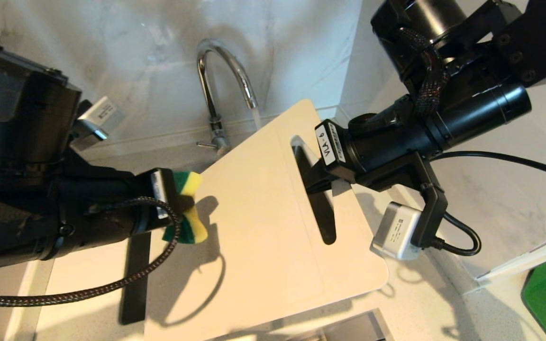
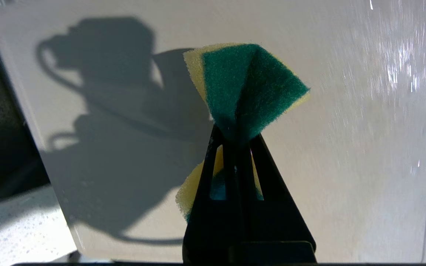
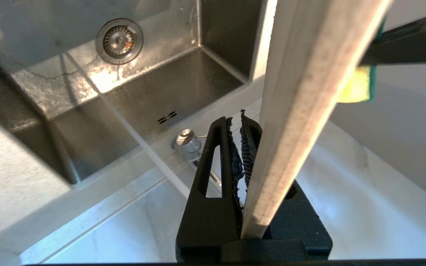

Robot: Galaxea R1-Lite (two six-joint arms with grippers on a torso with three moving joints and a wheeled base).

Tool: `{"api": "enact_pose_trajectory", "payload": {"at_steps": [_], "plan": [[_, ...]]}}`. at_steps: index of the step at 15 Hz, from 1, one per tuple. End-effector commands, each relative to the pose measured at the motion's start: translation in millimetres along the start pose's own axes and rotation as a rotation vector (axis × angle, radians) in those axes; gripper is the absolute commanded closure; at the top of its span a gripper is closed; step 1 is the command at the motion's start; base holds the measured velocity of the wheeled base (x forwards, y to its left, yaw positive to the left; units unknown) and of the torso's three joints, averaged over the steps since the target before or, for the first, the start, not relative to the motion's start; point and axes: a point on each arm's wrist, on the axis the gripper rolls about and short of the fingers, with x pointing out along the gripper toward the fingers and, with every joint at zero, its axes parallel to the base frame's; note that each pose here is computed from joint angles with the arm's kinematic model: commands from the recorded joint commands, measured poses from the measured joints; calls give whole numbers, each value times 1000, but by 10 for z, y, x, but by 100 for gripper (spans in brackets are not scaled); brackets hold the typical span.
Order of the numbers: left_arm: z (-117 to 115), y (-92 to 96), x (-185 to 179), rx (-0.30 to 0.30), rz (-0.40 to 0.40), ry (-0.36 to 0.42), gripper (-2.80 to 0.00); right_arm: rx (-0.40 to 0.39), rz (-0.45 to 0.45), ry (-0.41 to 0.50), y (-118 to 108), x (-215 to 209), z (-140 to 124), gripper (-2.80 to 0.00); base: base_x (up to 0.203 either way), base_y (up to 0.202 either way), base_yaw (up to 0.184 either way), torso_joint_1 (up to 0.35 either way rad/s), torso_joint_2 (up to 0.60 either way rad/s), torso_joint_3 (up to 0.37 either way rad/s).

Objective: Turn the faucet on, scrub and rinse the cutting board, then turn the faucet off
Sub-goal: Scrub the cutting board underwater

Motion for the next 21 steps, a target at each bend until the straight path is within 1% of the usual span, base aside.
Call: {"api": "enact_pose_trajectory", "payload": {"at_steps": [1, 3, 4, 5, 6, 8, 9, 11, 12, 14, 17, 19, 21], "plan": [[-202, -322, 157, 95, -24, 71, 0, -12, 1, 6, 8, -44, 2, 0, 0, 0, 0, 0, 0, 0], [-245, -506, 119, 141, -78, 75, 0, -13, 0, 12, 3, -68, 5, 0, 0, 0, 0, 0, 0, 0], [-292, -559, 145, 161, -85, 85, 0, -13, 0, 18, 4, -94, 6, 0, 0, 0, 0, 0, 0, 0], [-360, -565, 185, 176, -76, 103, 0, -12, 1, 29, 8, -137, 6, 0, 0, 0, 0, 0, 0, 0], [-416, -530, 208, 183, -62, 120, 0, -10, 2, 38, 13, -170, 6, 0, 0, 0, 0, 0, 0, 0], [-589, -381, 266, 208, -9, 169, 0, -9, 2, 45, 17, -199, 6, 0, 0, 0, 0, 0, 0, 0], [-659, -306, 288, 205, 17, 190, 0, -9, 2, 45, 16, -202, 9, 0, 0, 0, 0, 0, 0, 0], [-764, -144, 329, 179, 60, 211, 0, -11, 1, 48, 10, -221, 15, 0, 0, 0, 0, 0, 0, 0], [-801, -72, 336, 173, 70, 212, 0, -11, 0, 49, 7, -227, 16, 0, 0, 0, 0, 0, 0, 0], [-876, 140, 410, 158, 119, 213, 0, -12, 0, 51, 4, -236, 18, 0, 0, 0, 0, 0, 0, 0], [-959, 425, 574, 113, 177, 188, 0, -15, -3, 58, -12, -280, 34, 0, 0, 0, 0, 0, 0, 0], [-1035, 550, 630, 99, 191, 176, 0, -15, -3, 58, -14, -289, 39, 0, 0, 0, 0, 0, 0, 0], [-1048, 695, 705, 69, 225, 162, 0, -16, -3, 58, -14, -289, 40, 0, 0, 0, 0, 0, 0, 0]]}}
